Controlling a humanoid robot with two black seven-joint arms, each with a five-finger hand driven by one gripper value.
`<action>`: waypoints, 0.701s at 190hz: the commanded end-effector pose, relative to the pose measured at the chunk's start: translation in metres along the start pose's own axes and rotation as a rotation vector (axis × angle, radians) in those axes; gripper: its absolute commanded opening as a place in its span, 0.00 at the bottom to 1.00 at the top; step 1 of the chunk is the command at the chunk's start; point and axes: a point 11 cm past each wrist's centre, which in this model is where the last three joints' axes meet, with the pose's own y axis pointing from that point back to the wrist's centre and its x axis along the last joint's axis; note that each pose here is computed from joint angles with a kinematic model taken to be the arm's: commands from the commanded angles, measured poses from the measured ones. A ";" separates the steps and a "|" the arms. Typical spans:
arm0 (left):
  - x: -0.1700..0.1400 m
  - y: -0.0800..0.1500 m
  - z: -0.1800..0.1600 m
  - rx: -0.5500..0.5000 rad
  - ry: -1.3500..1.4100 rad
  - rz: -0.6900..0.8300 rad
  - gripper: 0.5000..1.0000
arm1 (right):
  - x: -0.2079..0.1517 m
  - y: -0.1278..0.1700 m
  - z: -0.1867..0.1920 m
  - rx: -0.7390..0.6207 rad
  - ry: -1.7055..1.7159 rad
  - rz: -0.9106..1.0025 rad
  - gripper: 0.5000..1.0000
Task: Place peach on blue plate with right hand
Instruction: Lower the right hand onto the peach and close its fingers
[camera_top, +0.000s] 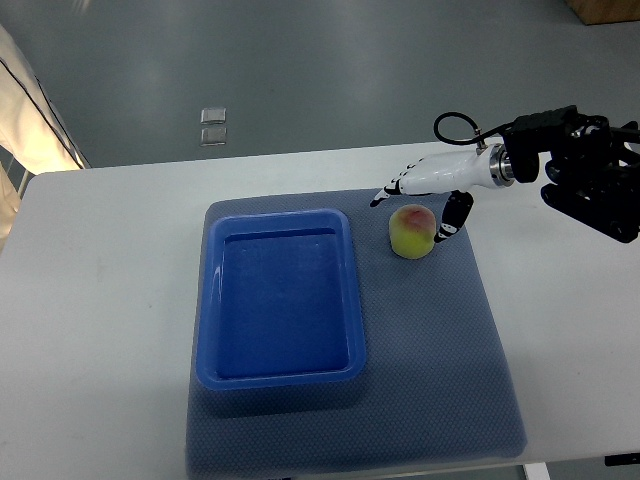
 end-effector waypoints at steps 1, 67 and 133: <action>0.000 0.000 0.000 0.000 0.001 0.000 1.00 | -0.010 -0.003 0.000 -0.005 -0.002 -0.020 0.86; 0.000 0.000 0.000 0.000 0.001 0.000 1.00 | -0.024 -0.014 0.003 -0.042 -0.004 -0.036 0.86; 0.000 0.000 0.000 0.000 0.001 0.000 1.00 | -0.025 -0.015 0.004 -0.055 -0.019 -0.031 0.75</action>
